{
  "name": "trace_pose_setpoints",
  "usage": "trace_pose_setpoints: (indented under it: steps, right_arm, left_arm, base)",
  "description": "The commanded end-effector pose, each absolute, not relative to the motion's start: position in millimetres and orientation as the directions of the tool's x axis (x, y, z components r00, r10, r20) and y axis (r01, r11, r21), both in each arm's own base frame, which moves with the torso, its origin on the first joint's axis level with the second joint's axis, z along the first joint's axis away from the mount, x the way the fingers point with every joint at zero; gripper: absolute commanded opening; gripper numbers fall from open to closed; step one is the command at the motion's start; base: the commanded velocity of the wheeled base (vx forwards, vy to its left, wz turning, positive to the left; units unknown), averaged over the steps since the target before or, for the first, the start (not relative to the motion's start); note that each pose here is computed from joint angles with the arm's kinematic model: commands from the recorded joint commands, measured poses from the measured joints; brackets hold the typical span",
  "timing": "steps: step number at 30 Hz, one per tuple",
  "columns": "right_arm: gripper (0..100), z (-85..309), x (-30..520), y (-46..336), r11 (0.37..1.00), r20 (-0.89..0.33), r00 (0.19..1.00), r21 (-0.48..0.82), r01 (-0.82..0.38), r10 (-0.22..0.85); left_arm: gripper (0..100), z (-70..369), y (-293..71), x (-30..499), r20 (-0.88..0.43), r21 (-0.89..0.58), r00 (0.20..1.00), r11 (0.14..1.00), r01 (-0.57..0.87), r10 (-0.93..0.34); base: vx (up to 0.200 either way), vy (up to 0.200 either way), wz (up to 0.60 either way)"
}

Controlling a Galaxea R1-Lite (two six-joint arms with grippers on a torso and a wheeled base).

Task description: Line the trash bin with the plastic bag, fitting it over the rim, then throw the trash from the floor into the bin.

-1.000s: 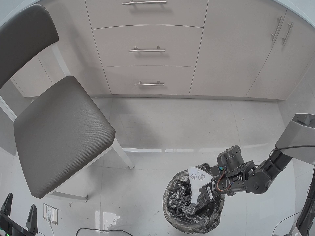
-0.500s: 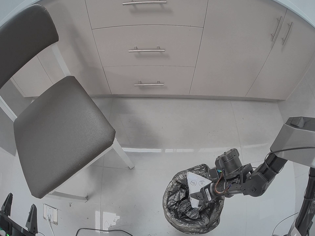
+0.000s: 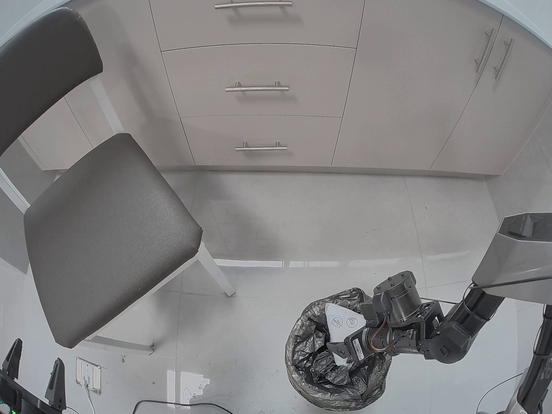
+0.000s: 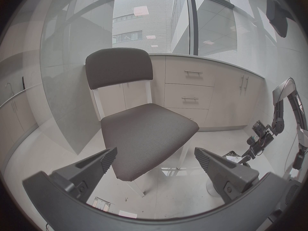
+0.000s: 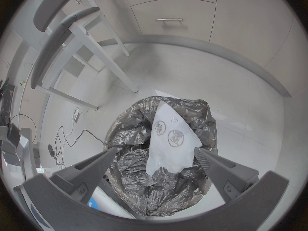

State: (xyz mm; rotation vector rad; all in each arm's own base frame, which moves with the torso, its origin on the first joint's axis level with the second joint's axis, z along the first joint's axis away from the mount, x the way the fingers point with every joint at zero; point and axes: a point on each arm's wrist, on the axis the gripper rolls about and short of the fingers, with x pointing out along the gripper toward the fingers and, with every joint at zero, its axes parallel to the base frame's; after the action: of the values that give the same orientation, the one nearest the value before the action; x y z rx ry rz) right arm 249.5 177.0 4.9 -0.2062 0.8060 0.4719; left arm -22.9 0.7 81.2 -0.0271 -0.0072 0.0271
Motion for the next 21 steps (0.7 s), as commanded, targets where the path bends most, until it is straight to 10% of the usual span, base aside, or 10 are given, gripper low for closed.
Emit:
trace_pose_setpoints:
  steps: [1, 8, 9, 21]
  right_arm:
    - [100, 15, 248, 178, 0.874, -0.706, 0.618, 0.004, -0.486, 0.347]
    - [100, 2, 246, 187, 0.860, -0.730, 0.589, -0.004, -0.510, 0.346]
    - [0, 0, 247, 188, 0.860, -0.732, 0.587, -0.003, -0.511, 0.346]
    - [0, -28, 276, 185, 0.888, -0.719, 0.614, 0.010, -0.459, 0.325]
  left_arm:
    - [100, 76, 1, -23, 0.005, -0.028, 1.000, 0.999, -0.027, 0.028]
    - [100, 76, 1, -23, 0.005, -0.028, 1.000, 0.999, -0.027, 0.028]
    - [100, 76, 1, -23, 0.005, -0.028, 1.000, 0.999, -0.027, 0.028]
    - [100, 76, 1, -23, 0.003, -0.028, 1.000, 0.999, -0.028, 0.028]
  base:
    - [0.000, 0.000, 0.00]
    - [0.000, 0.000, 0.00]
    - [0.000, 0.000, 0.00]
    - [0.000, 0.000, 0.00]
